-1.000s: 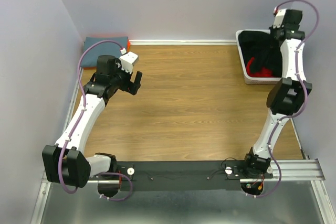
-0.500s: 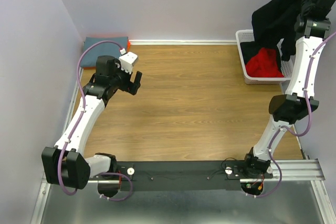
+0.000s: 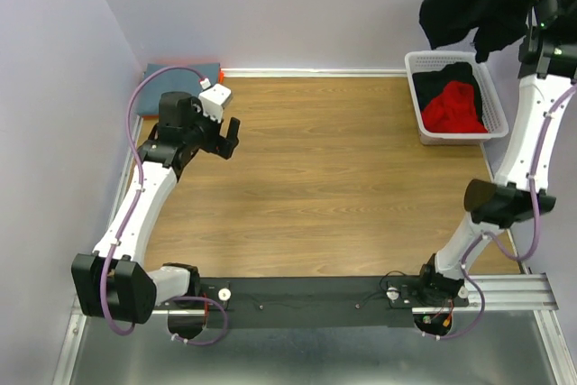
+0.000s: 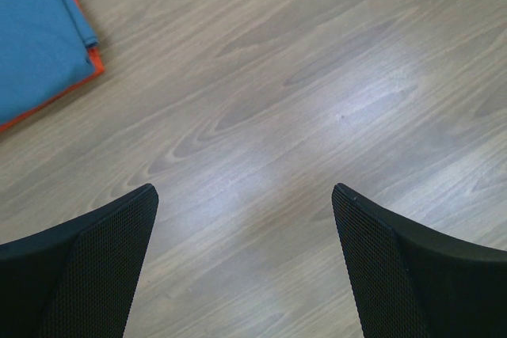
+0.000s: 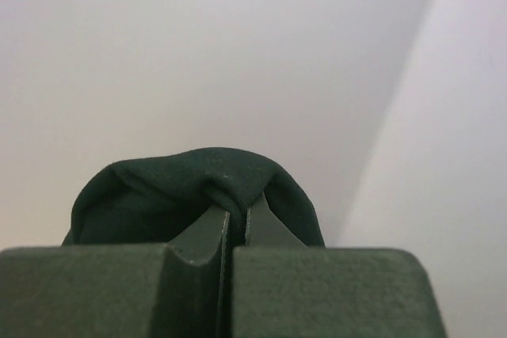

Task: Fold and stack the t-shirts
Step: Move the tshirt to the center of the board

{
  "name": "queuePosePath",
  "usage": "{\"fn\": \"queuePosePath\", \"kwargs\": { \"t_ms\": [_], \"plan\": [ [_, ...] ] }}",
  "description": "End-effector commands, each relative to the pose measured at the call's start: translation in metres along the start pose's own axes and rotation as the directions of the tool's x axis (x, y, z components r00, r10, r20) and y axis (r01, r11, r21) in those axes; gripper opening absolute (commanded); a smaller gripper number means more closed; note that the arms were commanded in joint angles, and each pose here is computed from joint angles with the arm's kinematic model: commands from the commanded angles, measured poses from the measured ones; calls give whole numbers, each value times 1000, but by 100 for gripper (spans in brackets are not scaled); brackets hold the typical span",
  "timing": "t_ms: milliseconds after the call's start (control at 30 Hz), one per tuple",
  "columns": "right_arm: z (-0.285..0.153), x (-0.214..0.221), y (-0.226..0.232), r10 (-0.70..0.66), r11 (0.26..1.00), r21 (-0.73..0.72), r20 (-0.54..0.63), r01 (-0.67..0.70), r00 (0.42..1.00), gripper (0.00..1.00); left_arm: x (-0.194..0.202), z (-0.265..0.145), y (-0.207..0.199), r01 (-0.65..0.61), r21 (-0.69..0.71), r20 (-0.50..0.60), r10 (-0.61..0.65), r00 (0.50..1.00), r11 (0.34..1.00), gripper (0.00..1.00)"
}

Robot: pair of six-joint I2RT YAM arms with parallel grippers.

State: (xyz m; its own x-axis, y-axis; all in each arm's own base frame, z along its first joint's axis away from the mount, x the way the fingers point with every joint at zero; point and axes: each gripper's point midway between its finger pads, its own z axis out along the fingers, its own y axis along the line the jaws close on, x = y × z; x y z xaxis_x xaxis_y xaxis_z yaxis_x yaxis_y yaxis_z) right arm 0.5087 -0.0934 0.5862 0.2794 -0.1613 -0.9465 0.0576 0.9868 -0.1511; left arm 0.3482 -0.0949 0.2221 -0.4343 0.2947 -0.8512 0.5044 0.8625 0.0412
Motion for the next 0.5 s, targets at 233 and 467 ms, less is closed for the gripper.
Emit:
{"fn": "queuePosePath", "kwargs": {
  "t_ms": [233, 467],
  "plan": [
    [-109, -31, 198, 189, 761, -623, -53, -181, 981, 1, -46, -27, 23, 13, 25, 111, -16, 994, 1000, 98],
    [-200, 108, 332, 39, 482, -776, -445, -407, 895, 100, -48, -31, 31, -7, 9, 101, 6, 995, 1000, 98]
  ]
}}
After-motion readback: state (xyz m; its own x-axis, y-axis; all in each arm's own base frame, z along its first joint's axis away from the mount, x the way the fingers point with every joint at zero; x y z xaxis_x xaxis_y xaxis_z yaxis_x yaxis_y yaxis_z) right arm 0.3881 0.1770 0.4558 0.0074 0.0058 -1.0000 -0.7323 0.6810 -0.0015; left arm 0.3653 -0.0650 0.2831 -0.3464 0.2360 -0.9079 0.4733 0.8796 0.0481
